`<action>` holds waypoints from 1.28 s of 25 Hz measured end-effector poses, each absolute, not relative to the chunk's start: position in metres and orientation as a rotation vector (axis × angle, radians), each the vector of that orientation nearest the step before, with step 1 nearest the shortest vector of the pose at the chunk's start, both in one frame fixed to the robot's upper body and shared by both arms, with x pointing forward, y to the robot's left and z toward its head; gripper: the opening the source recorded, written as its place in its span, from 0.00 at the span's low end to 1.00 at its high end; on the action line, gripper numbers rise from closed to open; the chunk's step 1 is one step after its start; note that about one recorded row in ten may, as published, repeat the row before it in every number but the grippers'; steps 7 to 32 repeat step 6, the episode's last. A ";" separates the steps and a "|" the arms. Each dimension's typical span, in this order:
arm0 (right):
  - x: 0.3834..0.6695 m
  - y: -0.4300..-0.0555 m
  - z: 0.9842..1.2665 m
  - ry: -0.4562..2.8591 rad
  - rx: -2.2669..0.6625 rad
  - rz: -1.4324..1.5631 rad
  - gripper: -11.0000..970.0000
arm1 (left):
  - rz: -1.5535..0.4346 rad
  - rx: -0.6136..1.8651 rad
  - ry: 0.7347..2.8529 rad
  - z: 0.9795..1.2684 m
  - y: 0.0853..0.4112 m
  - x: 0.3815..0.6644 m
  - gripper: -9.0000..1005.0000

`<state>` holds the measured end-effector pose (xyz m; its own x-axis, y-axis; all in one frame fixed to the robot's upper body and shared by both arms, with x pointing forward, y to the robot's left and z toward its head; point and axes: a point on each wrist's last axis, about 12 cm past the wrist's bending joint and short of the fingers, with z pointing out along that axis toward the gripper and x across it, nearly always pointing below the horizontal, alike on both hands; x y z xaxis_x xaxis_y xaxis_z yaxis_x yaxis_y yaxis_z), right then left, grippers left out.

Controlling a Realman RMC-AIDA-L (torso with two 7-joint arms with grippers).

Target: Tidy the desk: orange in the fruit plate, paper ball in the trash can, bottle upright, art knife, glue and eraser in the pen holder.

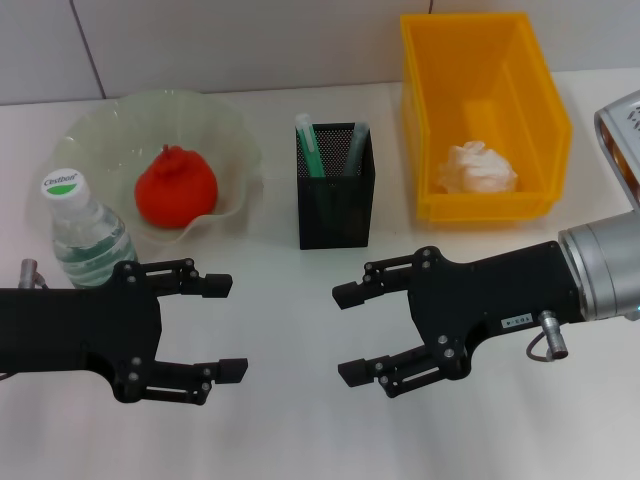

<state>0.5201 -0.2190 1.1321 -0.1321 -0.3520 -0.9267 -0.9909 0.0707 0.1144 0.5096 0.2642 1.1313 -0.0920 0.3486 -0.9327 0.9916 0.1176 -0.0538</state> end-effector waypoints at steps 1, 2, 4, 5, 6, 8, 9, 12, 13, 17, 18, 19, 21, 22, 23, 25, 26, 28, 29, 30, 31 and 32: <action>0.520 -0.219 1.132 1.594 -1.372 1.070 0.79 | -0.990 1.349 1.576 1.131 0.264 0.510 0.84; 0.520 -0.219 1.132 1.594 -1.372 1.070 0.79 | -0.990 1.349 1.576 1.131 0.264 0.510 0.84; 0.520 -0.219 1.132 1.595 -1.371 1.071 0.79 | -0.990 1.349 1.576 1.131 0.264 0.510 0.84; 0.520 -0.219 1.132 1.595 -1.371 1.071 0.79 | -0.990 1.349 1.576 1.131 0.264 0.510 0.84; 0.520 -0.219 1.132 1.595 -1.371 1.071 0.79 | -0.990 1.349 1.576 1.131 0.264 0.510 0.84; 0.520 -0.219 1.132 1.595 -1.371 1.071 0.79 | -0.990 1.349 1.576 1.131 0.264 0.510 0.84; 0.520 -0.219 1.132 1.595 -1.371 1.071 0.79 | -0.990 1.349 1.576 1.131 0.264 0.510 0.84; 0.520 -0.219 1.132 1.595 -1.371 1.071 0.79 | -0.990 1.349 1.576 1.131 0.264 0.510 0.84; 0.520 -0.219 1.132 1.595 -1.371 1.071 0.79 | -0.990 1.349 1.576 1.131 0.264 0.510 0.84; 0.520 -0.219 1.132 1.595 -1.371 1.071 0.79 | -0.990 1.349 1.576 1.131 0.264 0.510 0.84; 0.520 -0.219 1.132 1.595 -1.371 1.071 0.79 | -0.990 1.349 1.576 1.131 0.264 0.510 0.84; 0.520 -0.219 1.132 1.595 -1.371 1.071 0.79 | -0.990 1.349 1.576 1.131 0.264 0.510 0.84; 0.520 -0.219 1.132 1.595 -1.371 1.071 0.79 | -0.990 1.349 1.576 1.131 0.264 0.510 0.84; 0.520 -0.219 1.132 1.595 -1.371 1.071 0.79 | -0.990 1.349 1.576 1.131 0.264 0.510 0.84; 0.520 -0.219 1.132 1.595 -1.371 1.071 0.79 | -0.990 1.349 1.576 1.131 0.264 0.510 0.84; 0.520 -0.219 1.132 1.595 -1.371 1.071 0.79 | -0.990 1.349 1.576 1.131 0.264 0.510 0.84; 0.520 -0.219 1.132 1.595 -1.371 1.071 0.79 | -0.990 1.349 1.576 1.131 0.264 0.510 0.84; 0.520 -0.219 1.132 1.595 -1.371 1.071 0.79 | -0.990 1.349 1.576 1.131 0.264 0.510 0.84; 0.520 -0.219 1.132 1.595 -1.371 1.071 0.79 | -0.990 1.349 1.576 1.131 0.264 0.510 0.84; 0.520 -0.219 1.132 1.595 -1.371 1.071 0.79 | -0.990 1.349 1.576 1.131 0.264 0.510 0.84; 0.520 -0.219 1.132 1.595 -1.371 1.071 0.79 | -0.990 1.349 1.576 1.131 0.264 0.510 0.84; 0.520 -0.219 1.132 1.595 -1.371 1.071 0.79 | -0.990 1.349 1.576 1.131 0.264 0.510 0.84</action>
